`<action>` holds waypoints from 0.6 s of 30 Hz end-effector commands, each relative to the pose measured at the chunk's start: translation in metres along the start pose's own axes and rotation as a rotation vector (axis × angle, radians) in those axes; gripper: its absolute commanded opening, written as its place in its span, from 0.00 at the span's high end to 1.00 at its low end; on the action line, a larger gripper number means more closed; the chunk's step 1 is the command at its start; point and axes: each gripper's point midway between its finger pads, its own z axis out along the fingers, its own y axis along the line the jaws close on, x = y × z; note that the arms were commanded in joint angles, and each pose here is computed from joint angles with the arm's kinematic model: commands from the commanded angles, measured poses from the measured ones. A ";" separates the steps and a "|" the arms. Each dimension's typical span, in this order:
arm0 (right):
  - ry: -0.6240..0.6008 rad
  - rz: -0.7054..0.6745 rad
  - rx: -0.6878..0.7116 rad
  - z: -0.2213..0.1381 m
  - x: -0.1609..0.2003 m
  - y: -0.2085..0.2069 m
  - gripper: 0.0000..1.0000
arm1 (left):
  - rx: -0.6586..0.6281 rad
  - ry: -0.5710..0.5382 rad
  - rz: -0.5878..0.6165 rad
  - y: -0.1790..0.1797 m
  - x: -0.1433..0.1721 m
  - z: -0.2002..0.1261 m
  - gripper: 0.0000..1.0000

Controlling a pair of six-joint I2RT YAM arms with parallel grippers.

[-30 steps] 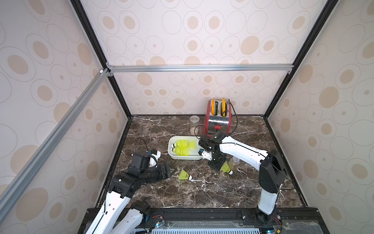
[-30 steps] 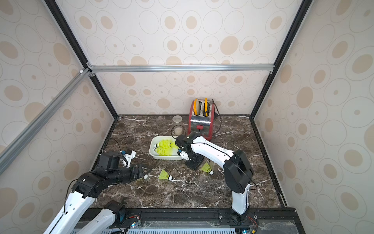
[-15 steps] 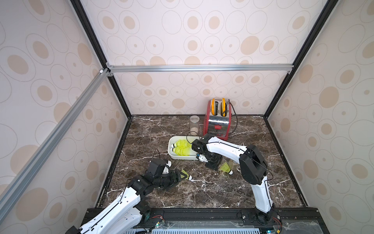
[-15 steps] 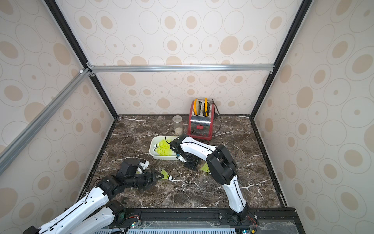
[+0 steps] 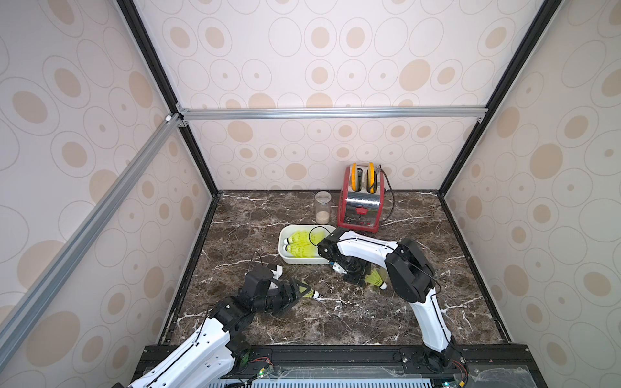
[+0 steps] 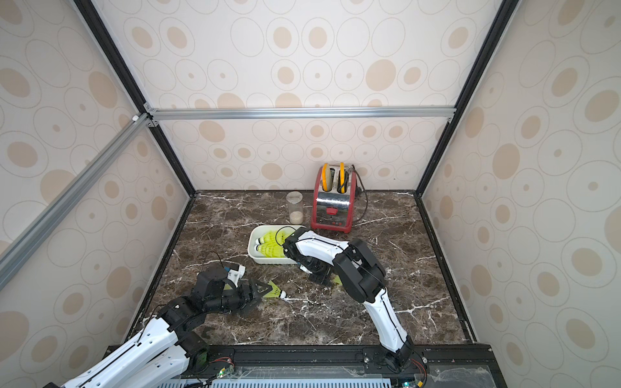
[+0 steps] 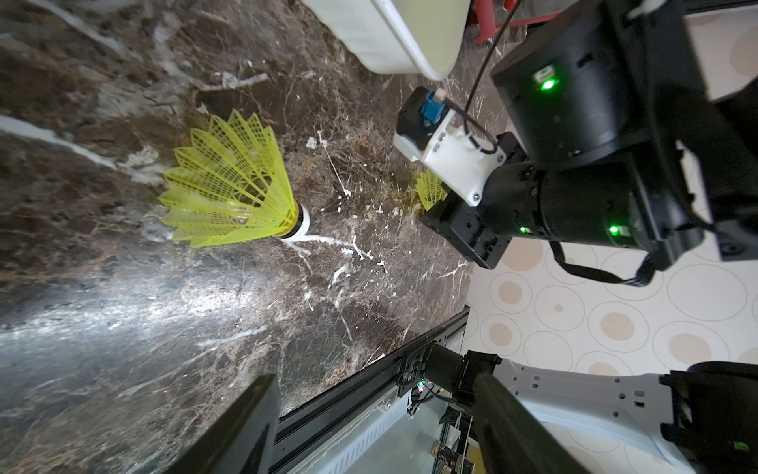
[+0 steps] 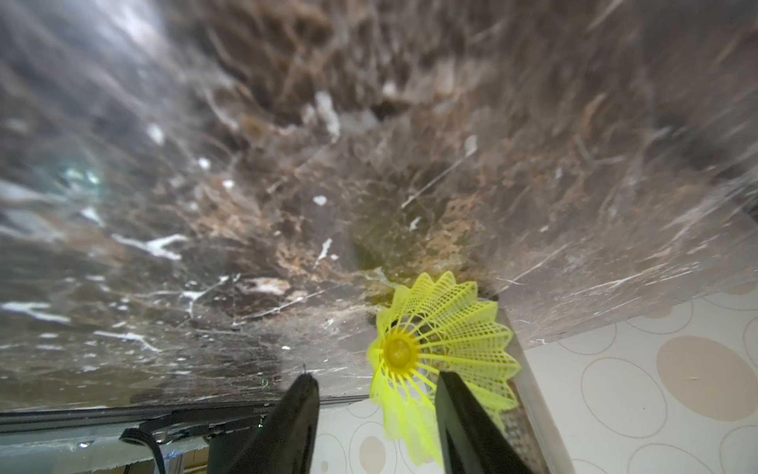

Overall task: Put the shuttlecocks into the storage box
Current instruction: Pick up the shuttlecock at the center of the board.

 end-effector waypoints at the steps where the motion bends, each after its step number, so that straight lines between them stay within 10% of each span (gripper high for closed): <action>1: 0.051 -0.010 0.012 0.006 0.008 0.003 0.49 | -0.002 -0.009 0.005 -0.006 -0.001 -0.004 0.23; 18: 0.091 -0.002 0.016 0.015 0.016 0.006 0.83 | -0.004 -0.012 0.037 -0.015 -0.005 -0.005 0.23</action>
